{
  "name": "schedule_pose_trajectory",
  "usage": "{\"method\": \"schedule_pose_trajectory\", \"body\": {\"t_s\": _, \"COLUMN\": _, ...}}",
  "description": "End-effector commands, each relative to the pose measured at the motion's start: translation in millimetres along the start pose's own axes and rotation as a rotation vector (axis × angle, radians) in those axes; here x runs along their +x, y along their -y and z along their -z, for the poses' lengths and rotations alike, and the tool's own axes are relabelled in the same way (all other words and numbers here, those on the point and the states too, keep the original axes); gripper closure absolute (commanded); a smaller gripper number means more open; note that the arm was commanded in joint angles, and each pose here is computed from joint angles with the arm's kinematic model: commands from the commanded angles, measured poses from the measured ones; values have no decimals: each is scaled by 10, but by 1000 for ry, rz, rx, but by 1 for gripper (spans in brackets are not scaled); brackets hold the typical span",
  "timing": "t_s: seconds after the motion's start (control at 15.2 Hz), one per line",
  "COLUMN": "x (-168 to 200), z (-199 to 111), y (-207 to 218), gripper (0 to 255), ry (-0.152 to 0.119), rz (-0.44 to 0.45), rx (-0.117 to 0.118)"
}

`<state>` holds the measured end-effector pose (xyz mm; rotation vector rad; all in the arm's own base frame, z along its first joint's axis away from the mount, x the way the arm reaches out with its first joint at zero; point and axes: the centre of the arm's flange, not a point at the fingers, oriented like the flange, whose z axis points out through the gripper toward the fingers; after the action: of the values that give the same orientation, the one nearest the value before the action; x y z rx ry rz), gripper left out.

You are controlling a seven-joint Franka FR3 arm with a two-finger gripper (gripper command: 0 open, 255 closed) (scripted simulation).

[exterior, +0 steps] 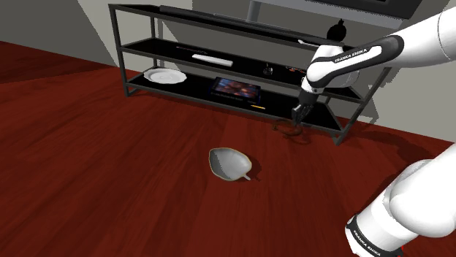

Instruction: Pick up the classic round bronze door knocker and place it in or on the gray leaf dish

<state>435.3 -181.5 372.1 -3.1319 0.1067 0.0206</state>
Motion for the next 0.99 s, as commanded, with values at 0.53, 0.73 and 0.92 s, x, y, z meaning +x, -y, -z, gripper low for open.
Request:
{"method": "schedule_pose_trajectory", "body": {"t_s": 0.53, "x": -31, "z": 261, "y": 667, "gripper": 255, "ry": 0, "rz": 0, "rx": 0}}
{"method": "schedule_pose_trajectory", "body": {"t_s": 0.73, "x": -49, "z": 286, "y": 1061, "gripper": 255, "ry": 0, "rz": 0, "rx": 0}}
{"method": "schedule_pose_trajectory", "body": {"t_s": 0.92, "x": -67, "z": 311, "y": 1456, "gripper": 255, "ry": 0, "rz": 0, "rx": 0}}
